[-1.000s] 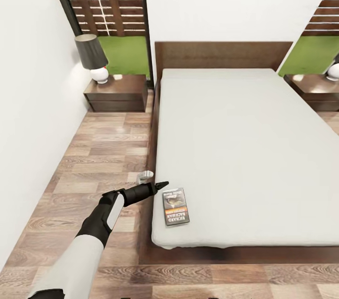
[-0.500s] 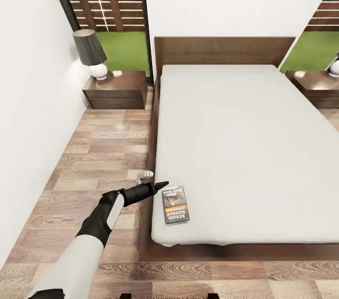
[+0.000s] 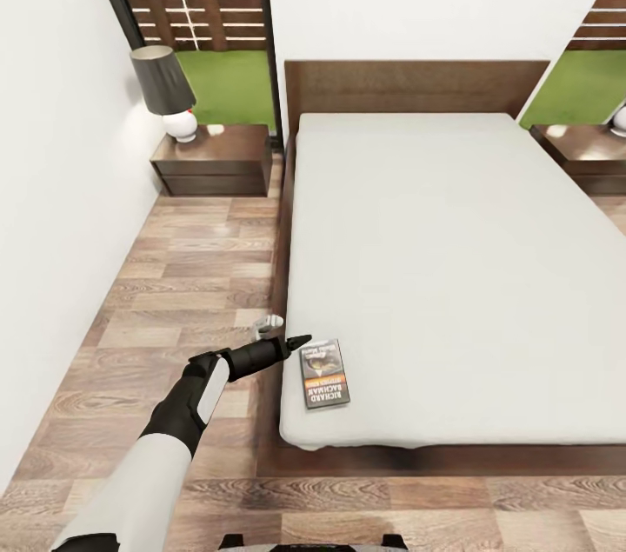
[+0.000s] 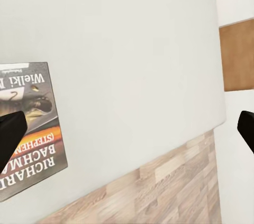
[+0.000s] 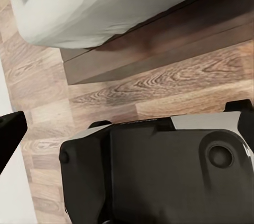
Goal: In the bedroom, move the book from the bed onto either nightstand, and place the two sandals side by side next to the bed.
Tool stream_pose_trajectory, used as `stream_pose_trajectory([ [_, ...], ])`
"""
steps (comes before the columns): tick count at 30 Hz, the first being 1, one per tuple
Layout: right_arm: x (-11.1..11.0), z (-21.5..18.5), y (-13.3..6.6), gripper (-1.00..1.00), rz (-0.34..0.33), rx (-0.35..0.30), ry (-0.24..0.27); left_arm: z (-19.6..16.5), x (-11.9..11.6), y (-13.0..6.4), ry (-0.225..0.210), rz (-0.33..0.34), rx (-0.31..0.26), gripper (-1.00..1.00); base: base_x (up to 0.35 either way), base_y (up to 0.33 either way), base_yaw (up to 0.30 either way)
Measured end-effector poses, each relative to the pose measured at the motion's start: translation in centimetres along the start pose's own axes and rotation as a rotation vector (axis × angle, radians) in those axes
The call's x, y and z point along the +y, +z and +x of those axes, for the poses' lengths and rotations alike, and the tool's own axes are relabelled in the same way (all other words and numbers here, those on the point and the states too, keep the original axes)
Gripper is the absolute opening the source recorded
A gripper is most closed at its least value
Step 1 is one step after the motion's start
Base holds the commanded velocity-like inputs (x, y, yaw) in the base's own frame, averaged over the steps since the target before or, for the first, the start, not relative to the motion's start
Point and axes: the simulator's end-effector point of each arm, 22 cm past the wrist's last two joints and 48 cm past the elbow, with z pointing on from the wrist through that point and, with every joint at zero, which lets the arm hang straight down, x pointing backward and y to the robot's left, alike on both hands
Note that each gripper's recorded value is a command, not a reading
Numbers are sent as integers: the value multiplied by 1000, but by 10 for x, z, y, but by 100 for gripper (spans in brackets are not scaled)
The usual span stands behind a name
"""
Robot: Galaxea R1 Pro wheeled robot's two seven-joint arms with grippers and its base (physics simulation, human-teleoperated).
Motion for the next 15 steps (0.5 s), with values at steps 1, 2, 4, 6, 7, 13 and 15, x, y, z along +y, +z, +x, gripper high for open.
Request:
stream_pose_trajectory([
  [1, 0, 1, 0, 100, 1, 1, 1, 1, 1, 0, -1, 0, 1, 100, 0, 0, 0],
  [2, -1, 1, 0, 100, 1, 3, 2, 1, 1, 1, -2, -1, 2, 100, 0, 0, 0],
  [4, -1, 2, 0, 100, 3, 5, 3, 3, 3, 1, -5, -2, 5, 100, 0, 0, 0],
  [6, -2, 3, 0, 100, 4, 8, 4, 4, 4, 2, -6, -2, 7, 100, 0, 0, 0],
  [7, -2, 4, 0, 100, 4, 10, 5, 5, 4, 2, -8, -2, 8, 100, 0, 0, 0],
  [13, -4, 7, 0, 100, 8, 17, 9, 8, 4, 4, -17, 15, 15, 100, 0, 0, 0],
  [15, -4, 9, 0, 100, 10, 20, 10, 9, 0, 4, -21, 43, 16, 100, 0, 0, 0],
])
